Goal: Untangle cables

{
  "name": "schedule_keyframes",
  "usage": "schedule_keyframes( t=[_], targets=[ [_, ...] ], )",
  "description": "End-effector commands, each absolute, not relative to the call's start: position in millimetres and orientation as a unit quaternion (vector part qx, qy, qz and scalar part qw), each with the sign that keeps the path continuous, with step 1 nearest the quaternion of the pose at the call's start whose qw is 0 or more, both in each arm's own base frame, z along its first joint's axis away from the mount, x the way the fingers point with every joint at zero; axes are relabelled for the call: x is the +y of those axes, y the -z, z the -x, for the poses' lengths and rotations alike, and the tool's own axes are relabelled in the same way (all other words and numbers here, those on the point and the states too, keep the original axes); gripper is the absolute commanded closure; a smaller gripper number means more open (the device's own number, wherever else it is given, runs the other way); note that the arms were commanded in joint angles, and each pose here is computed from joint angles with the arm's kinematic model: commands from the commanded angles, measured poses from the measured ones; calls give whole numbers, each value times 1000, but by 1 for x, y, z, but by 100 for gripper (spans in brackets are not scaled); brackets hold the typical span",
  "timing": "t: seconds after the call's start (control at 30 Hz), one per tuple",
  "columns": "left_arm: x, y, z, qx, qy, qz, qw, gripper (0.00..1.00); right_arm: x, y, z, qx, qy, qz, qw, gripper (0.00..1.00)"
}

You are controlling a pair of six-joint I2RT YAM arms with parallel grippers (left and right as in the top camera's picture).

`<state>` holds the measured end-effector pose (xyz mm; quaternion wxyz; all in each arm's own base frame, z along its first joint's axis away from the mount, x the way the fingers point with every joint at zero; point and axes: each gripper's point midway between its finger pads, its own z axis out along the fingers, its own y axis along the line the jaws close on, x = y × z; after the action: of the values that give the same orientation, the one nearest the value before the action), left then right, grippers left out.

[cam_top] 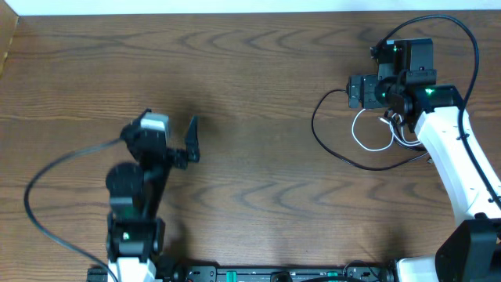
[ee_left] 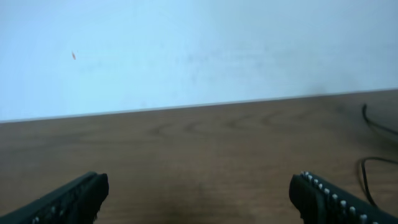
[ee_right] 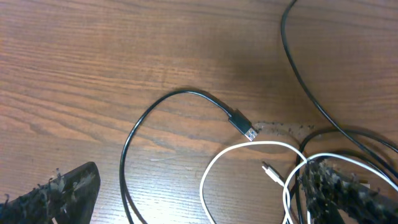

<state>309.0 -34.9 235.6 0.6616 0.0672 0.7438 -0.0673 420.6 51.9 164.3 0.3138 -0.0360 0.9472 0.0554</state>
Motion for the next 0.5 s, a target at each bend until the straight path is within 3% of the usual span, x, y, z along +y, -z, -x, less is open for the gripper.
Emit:
schedule_keyframes(
  t=[0.0,0.47],
  targets=[
    [-30,-232,-293,721,52,-63,688,2,52,-161,-419,949,-58,31,308,1],
    [-19,-207,-257,671,28,-43,740,2,52,-161,-419,949,-58,31,308,1]
  ],
)
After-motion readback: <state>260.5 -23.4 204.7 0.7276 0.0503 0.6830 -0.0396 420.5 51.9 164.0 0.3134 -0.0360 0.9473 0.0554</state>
